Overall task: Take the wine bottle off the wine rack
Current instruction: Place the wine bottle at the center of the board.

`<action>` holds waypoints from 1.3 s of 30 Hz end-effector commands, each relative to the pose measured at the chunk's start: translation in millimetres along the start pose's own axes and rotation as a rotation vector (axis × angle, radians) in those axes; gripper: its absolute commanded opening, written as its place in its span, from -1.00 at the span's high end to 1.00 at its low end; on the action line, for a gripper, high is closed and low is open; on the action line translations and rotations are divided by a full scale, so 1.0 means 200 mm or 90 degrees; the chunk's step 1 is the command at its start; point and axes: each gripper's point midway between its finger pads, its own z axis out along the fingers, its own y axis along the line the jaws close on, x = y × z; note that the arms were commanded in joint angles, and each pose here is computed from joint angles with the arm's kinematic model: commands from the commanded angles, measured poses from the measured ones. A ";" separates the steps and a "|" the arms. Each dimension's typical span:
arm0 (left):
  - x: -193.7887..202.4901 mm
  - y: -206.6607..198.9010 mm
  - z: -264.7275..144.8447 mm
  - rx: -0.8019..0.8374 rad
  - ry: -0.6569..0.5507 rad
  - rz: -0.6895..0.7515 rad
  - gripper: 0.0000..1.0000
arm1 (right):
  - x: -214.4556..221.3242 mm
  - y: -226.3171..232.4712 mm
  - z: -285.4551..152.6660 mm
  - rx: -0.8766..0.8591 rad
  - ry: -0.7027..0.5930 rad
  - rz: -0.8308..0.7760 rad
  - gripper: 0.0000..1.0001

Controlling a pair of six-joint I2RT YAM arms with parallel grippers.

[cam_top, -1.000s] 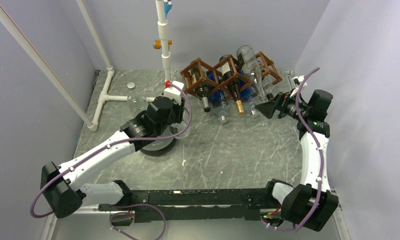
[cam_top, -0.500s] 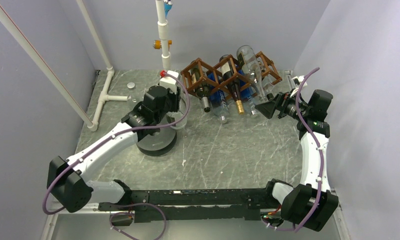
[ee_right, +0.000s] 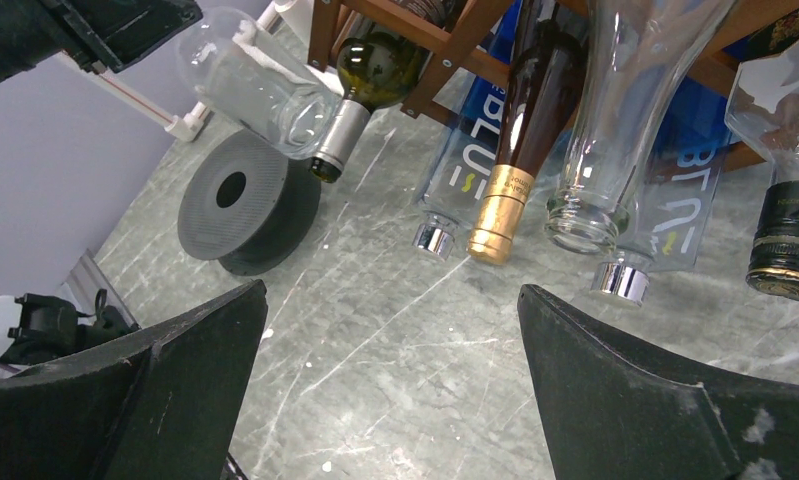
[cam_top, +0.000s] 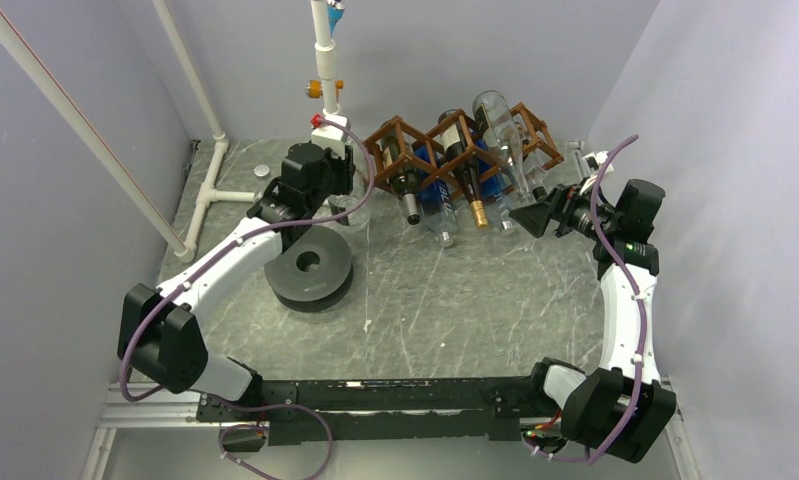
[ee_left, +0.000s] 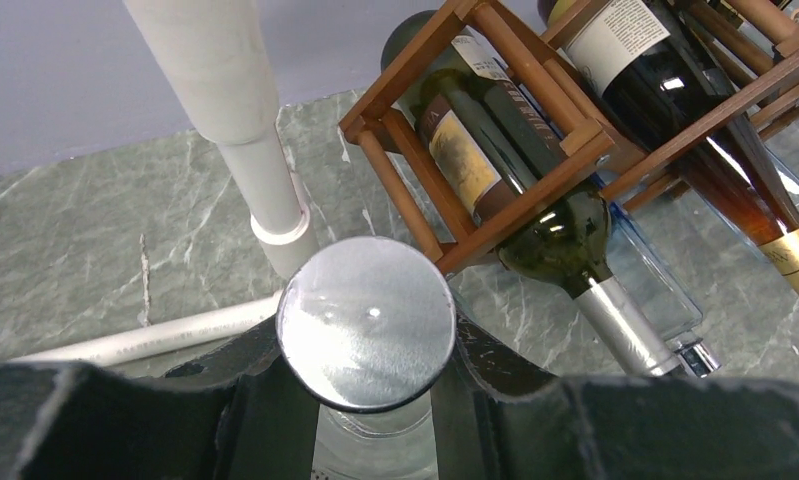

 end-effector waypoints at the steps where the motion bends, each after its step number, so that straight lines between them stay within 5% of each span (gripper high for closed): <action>1: -0.61 -0.03 -0.05 0.048 -0.234 -0.017 1.00 | -0.04 0.02 -0.02 0.000 -0.018 -0.039 -0.99; 17: -0.46 0.04 0.16 0.082 -0.198 0.007 1.00 | -0.04 0.01 -0.02 0.003 -0.017 -0.040 -0.99; 39: -0.24 0.33 0.21 -0.030 -0.158 0.018 1.00 | -0.04 0.02 -0.01 0.000 -0.015 -0.040 -0.99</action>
